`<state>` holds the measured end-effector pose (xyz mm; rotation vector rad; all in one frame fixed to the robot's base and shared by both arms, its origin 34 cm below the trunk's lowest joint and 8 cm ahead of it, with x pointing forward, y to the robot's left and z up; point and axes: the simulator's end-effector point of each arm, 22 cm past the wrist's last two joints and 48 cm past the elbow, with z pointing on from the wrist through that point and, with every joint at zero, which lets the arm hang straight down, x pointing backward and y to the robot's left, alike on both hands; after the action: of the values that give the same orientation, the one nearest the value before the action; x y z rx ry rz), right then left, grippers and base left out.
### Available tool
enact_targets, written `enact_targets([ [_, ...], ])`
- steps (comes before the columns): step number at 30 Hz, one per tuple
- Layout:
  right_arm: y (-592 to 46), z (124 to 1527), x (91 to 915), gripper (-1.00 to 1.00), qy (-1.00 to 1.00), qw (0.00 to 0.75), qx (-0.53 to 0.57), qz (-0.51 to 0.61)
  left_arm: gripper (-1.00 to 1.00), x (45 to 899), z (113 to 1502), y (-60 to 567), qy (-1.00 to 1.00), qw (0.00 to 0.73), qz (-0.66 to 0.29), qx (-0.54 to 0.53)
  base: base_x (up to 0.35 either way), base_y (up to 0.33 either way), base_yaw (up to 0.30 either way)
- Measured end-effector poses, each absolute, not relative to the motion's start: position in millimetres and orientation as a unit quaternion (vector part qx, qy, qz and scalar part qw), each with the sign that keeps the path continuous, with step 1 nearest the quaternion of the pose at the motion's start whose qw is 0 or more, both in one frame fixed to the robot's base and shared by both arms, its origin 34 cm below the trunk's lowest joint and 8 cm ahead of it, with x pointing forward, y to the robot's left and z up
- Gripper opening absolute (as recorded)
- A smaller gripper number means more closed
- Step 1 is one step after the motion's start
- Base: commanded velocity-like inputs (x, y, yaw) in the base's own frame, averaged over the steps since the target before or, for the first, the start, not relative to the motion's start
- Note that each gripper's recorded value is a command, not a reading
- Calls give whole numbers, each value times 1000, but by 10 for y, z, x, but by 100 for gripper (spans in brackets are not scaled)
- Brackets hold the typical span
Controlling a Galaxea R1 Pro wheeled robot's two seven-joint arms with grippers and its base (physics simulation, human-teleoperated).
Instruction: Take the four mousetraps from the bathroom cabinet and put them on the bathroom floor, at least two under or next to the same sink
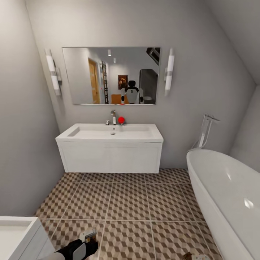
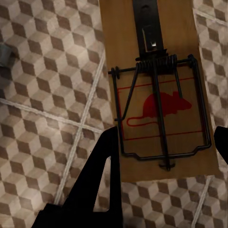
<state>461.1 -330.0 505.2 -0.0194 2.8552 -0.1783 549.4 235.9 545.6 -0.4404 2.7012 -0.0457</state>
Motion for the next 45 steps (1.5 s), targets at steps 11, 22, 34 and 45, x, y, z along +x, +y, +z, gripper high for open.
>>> enact_targets([
  [11, -3238, 5295, 5067, -100, 982, 166, -9, -86, -100, 5913, 5734, 2418, 961, 230, -30, -151, 319, 0, 0],
  [22, -3229, 5321, 5118, -100, 981, 172, -7, -86, -100, 6071, 5856, 2384, 958, 244, -38, -147, 259, 0, 0],
  [34, -3385, 5484, 5298, -100, 978, 176, -6, -108, -100, 6323, 6064, 2281, 950, 273, -52, -143, 64, 0, 0],
  [45, -3344, 5466, 5347, -100, 979, 172, -9, -106, -100, 6365, 6039, 2265, 950, 279, -51, -134, 0, 0, 0],
])
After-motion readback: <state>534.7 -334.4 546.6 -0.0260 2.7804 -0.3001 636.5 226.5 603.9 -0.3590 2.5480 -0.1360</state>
